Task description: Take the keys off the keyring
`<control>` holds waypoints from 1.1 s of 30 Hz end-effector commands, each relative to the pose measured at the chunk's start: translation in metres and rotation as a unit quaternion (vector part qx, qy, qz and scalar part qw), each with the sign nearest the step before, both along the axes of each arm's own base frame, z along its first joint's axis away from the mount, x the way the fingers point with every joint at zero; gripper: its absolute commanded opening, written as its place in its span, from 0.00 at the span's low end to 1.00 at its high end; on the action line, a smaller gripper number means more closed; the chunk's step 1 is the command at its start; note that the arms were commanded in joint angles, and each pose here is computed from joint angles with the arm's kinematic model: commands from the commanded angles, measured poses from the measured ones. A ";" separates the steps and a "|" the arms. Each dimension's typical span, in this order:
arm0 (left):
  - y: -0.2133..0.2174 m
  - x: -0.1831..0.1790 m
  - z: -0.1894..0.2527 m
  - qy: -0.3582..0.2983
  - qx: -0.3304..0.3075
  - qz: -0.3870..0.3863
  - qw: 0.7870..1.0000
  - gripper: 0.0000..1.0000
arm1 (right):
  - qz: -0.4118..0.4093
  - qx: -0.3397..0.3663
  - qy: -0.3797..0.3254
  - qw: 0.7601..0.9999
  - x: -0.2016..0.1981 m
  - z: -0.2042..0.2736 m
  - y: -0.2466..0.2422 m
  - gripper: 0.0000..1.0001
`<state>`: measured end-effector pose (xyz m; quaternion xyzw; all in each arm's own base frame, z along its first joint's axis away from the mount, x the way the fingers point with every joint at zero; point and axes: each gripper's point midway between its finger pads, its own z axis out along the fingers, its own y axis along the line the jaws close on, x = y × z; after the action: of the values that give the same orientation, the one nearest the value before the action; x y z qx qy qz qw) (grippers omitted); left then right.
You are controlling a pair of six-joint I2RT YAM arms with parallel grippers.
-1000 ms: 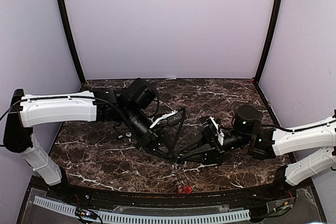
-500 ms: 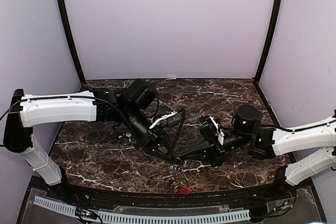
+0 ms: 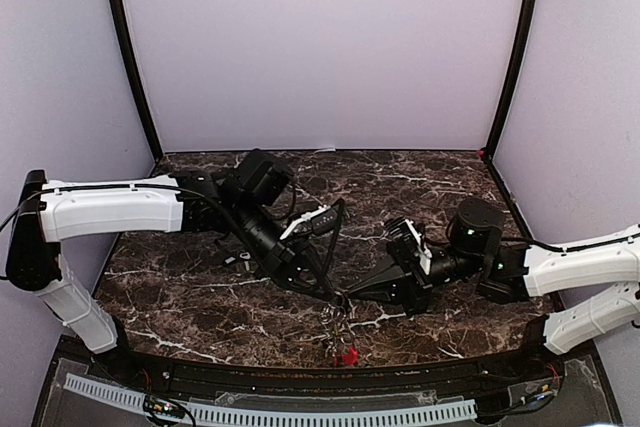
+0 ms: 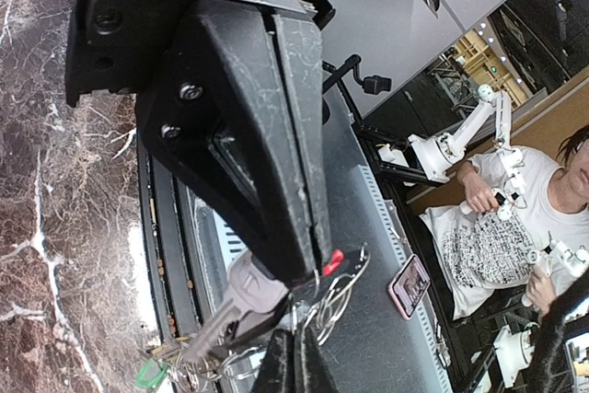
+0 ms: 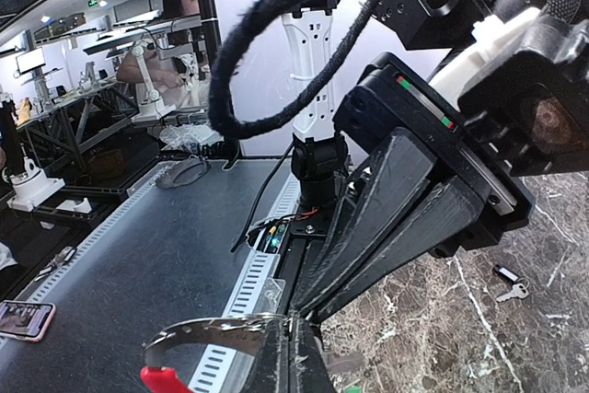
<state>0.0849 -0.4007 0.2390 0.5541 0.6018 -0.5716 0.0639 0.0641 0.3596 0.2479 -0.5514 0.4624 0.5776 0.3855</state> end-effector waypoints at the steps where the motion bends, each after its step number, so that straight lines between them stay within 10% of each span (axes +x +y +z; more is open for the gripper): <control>1: 0.009 0.006 0.023 -0.008 -0.043 0.006 0.999 0.00 | 0.034 0.002 0.001 0.999 -0.010 0.000 -0.001 0.00; 22: 0.018 0.016 0.036 -0.005 -0.087 0.031 0.996 0.00 | -0.049 0.022 0.005 0.999 0.012 -0.002 -0.001 0.01; 33: 0.018 0.019 0.040 -0.006 -0.090 0.033 0.995 0.00 | -0.157 0.022 -0.027 0.987 0.033 -0.002 -0.002 0.47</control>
<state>0.1089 -0.3896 0.2562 0.5187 0.5936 -0.6040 0.1173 0.0887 0.3511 0.2411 -0.4865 0.5134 0.5362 0.4606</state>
